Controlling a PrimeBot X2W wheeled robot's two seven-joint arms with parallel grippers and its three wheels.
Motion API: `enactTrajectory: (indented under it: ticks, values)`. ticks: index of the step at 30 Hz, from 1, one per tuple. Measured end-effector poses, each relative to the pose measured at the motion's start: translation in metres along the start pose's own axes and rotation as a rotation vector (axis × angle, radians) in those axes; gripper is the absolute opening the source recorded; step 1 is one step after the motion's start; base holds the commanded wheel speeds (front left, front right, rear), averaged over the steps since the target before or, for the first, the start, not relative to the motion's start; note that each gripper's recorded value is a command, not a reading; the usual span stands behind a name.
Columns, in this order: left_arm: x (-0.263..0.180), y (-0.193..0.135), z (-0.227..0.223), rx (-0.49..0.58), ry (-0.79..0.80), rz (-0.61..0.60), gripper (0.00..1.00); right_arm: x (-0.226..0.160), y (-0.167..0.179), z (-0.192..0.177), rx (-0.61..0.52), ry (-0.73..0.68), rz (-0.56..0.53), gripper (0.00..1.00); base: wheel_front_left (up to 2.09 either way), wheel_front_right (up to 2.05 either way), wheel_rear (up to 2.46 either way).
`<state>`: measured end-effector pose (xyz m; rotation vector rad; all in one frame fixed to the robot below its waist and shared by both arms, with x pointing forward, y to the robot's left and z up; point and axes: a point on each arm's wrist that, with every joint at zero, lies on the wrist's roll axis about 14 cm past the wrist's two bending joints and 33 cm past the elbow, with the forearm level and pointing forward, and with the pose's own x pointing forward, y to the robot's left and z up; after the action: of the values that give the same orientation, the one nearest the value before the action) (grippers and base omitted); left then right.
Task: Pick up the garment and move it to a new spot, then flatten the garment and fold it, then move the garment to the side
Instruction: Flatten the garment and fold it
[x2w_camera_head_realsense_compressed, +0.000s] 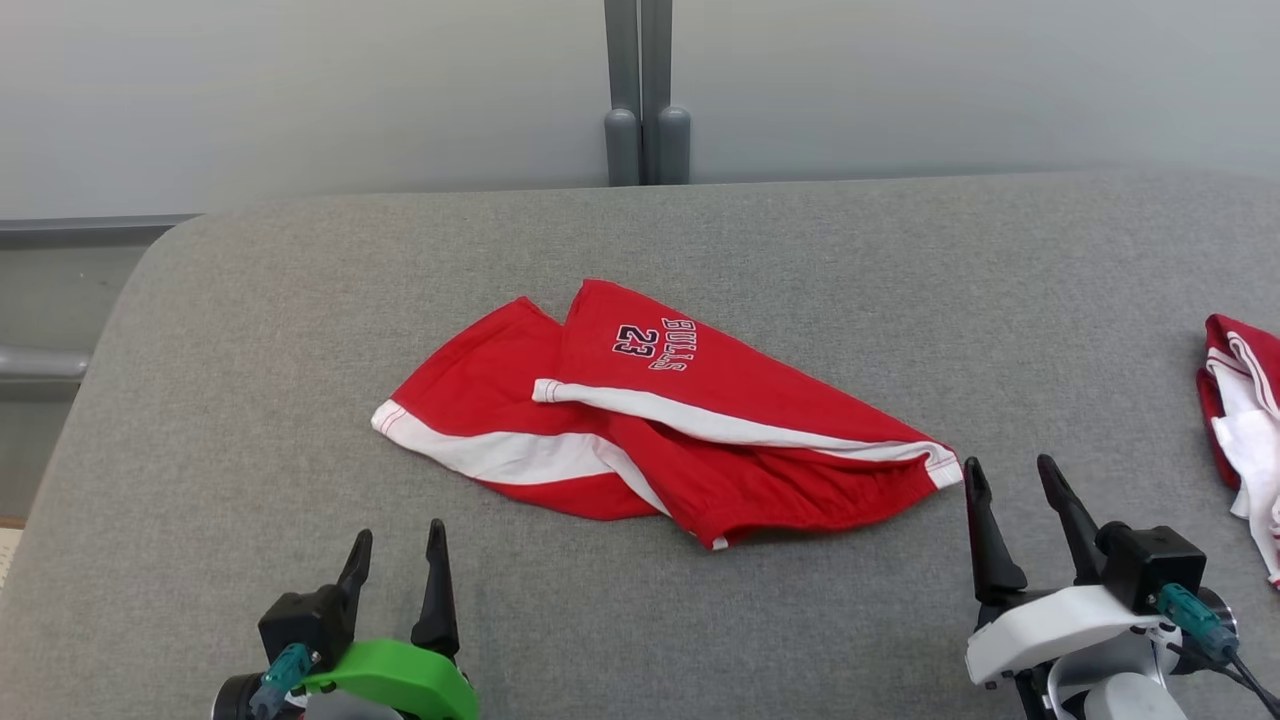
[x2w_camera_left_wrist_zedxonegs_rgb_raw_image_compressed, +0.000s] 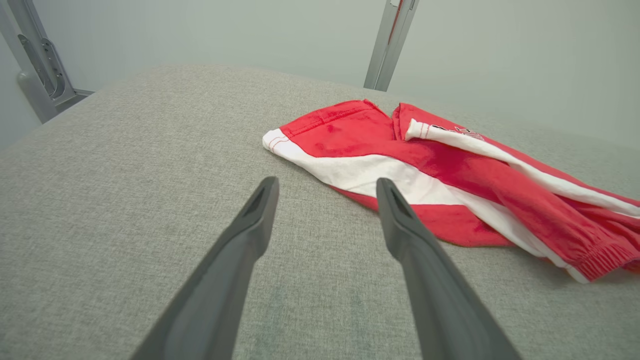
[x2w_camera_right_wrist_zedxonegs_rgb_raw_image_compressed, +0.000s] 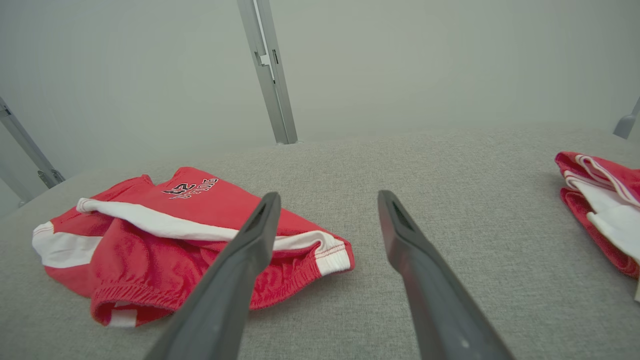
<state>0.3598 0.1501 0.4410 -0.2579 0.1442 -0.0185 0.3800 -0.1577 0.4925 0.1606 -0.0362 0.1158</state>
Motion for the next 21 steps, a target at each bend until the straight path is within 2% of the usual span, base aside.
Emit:
enactTrajectory:
  ticks: [6, 15, 21]
  values:
    - [0.006, -0.009, -0.001, 0.000, 0.007, -0.034, 1.00, 0.002, 0.001, -0.005, 0.008, 0.014, 0.004, 1.00, 0.00, 0.00, 0.00]
    - [0.057, -0.047, 0.018, -0.038, -0.022, -0.157, 1.00, 0.020, 0.004, -0.004, 0.021, 0.003, 0.017, 1.00, 0.00, 0.00, 0.00]
    - [0.084, -0.071, 0.003, -0.086, 0.043, -0.225, 1.00, 0.022, -0.006, -0.005, 0.036, 0.005, -0.013, 1.00, 0.00, 0.00, 0.00]
